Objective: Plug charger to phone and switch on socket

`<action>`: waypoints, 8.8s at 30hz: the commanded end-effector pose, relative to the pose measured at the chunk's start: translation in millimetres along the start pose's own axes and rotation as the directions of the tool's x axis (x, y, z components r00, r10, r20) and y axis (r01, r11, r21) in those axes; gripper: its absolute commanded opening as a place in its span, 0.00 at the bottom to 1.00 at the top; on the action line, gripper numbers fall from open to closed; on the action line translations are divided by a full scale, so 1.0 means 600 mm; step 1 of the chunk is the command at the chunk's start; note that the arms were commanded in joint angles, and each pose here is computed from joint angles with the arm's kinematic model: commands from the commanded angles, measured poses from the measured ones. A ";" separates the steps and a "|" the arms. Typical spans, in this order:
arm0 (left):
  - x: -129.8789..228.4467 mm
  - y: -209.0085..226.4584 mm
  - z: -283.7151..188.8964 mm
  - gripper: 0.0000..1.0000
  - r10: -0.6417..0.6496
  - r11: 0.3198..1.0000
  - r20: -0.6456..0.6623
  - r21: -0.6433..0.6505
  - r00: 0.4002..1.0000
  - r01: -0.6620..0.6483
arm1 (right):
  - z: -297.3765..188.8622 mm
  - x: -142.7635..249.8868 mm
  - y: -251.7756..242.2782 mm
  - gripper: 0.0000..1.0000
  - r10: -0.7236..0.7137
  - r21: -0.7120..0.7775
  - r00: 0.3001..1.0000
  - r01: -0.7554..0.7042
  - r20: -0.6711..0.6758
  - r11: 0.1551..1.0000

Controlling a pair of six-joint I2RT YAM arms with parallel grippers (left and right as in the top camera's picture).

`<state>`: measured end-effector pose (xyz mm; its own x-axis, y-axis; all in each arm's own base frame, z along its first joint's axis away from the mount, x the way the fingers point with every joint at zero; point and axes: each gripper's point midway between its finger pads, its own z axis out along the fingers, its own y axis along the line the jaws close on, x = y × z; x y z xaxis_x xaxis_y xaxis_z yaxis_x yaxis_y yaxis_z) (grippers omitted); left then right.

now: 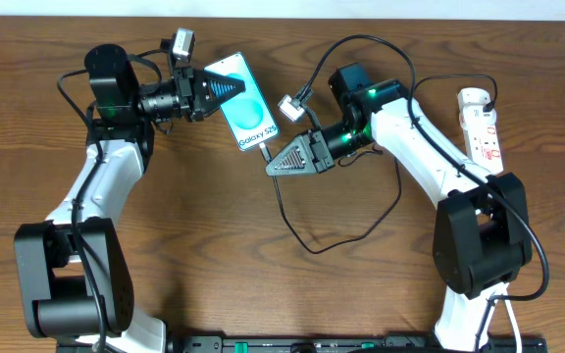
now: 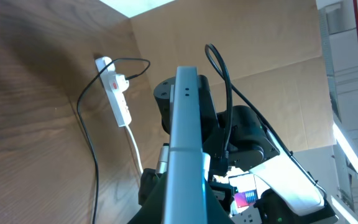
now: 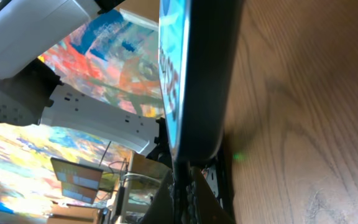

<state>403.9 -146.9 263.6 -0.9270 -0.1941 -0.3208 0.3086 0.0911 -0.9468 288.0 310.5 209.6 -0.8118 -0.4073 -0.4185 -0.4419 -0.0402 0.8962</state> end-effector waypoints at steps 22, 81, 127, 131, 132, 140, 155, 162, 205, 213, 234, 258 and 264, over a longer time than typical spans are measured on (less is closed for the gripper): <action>0.019 -0.015 0.011 0.07 0.036 0.999 -0.069 0.037 0.997 -0.033 | -0.003 -0.015 0.009 0.01 -0.002 -0.023 1.000 0.003 0.017 1.000; -0.008 -0.001 -0.001 0.07 0.053 0.999 0.016 -0.008 0.998 -0.053 | 0.002 -0.012 0.010 0.01 0.004 -0.023 1.000 -0.004 0.009 1.000; -0.005 0.005 -0.001 0.07 0.013 1.000 0.013 -0.013 1.000 -0.012 | 0.002 -0.011 0.005 0.01 0.046 -0.005 0.999 -0.046 0.004 0.999; -0.005 0.005 -0.001 0.07 0.013 1.000 0.013 -0.013 1.000 -0.012 | 0.002 -0.011 0.005 0.01 0.053 -0.005 0.999 -0.052 0.004 0.999; -0.005 0.005 -0.001 0.07 0.013 1.000 0.013 -0.013 1.000 -0.013 | 0.002 -0.011 0.005 0.01 0.053 -0.005 0.999 -0.052 0.004 0.999; -0.003 0.004 -0.001 0.07 0.013 1.000 0.006 -0.009 1.000 -0.013 | 0.002 -0.013 0.004 0.01 0.065 -0.006 0.998 -0.065 0.006 0.998; 0.003 0.001 -0.001 0.07 0.018 1.000 -0.013 0.002 1.000 -0.018 | 0.002 -0.020 0.004 0.01 0.075 -0.012 0.997 -0.075 0.013 0.997; 0.013 -0.005 -0.002 0.07 0.033 0.999 -0.047 0.023 0.998 -0.032 | 0.002 -0.021 0.004 0.01 0.077 -0.012 0.997 -0.077 0.014 0.997; 0.034 -0.014 0.023 0.07 0.054 0.997 -0.106 0.052 0.993 -0.049 | 0.001 -0.035 0.001 0.83 0.070 -0.009 0.997 -0.070 0.027 0.998; 0.027 -0.010 0.023 0.07 0.052 0.998 -0.082 0.037 0.995 -0.050 | -0.002 -0.036 -0.003 0.99 0.070 0.005 0.997 -0.070 0.029 0.998; -0.052 0.122 -0.140 0.07 -0.178 0.944 0.321 -0.210 0.930 0.254 | -0.145 -0.062 -0.068 0.99 0.154 0.152 0.964 -0.190 0.218 0.970; 0.112 0.340 -0.259 0.07 -0.240 0.413 0.462 -0.747 0.854 0.521 | -0.166 -0.032 -0.128 0.99 0.237 0.352 0.945 -0.305 0.225 0.885; 0.140 0.380 -0.257 0.07 -0.311 0.369 0.461 -0.747 0.831 0.553 | -0.159 -0.031 -0.126 0.99 0.239 0.351 0.947 -0.304 0.216 0.886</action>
<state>368.1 9.5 40.4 -0.7570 -0.6533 -0.0116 -0.5496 0.6461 -0.5296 372.9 230.5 160.1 -0.9579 -0.1935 -0.2119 -0.2754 0.4123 0.8684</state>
